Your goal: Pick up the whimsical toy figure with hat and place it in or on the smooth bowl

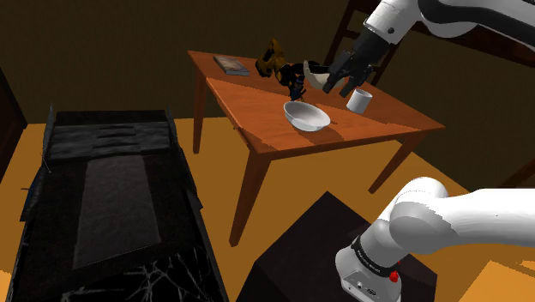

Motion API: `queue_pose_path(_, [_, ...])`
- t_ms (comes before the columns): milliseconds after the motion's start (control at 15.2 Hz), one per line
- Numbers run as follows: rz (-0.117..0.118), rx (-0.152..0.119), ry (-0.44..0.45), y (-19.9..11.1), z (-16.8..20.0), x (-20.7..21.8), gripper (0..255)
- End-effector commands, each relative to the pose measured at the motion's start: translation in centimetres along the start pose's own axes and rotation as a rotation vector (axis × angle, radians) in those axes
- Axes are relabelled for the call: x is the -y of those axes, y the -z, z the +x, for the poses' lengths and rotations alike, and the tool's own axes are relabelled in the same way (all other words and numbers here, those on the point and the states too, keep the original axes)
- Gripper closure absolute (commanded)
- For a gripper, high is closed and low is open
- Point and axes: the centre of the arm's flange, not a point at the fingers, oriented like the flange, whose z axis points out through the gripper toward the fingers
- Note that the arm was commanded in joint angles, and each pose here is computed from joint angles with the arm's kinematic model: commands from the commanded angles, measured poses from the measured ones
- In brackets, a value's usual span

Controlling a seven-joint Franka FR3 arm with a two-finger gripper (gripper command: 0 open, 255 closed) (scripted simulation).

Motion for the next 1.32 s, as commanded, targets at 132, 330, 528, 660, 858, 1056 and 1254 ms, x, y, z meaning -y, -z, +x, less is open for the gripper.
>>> queue_pose_path(132, [-0.002,0.007,0.0,-0.5,2.2,-1.6,0])
queue_pose_path(330, [-0.004,0.018,0.001,-1.2,5.4,-3.9,0])
queue_pose_path(528, [-0.007,0.028,0.001,-2.0,8.6,-6.3,0])
queue_pose_path(660, [-0.009,0.035,0.002,-2.6,10.7,-7.8,0])
queue_pose_path(858, [-0.011,0.046,0.002,-3.4,14.0,-10.2,0])
queue_pose_path(1056, [-0.014,0.056,0.003,-4.2,17.2,-12.6,0])
queue_pose_path(1254, [-0.017,0.067,0.003,-5.1,20.3,-14.9,0])
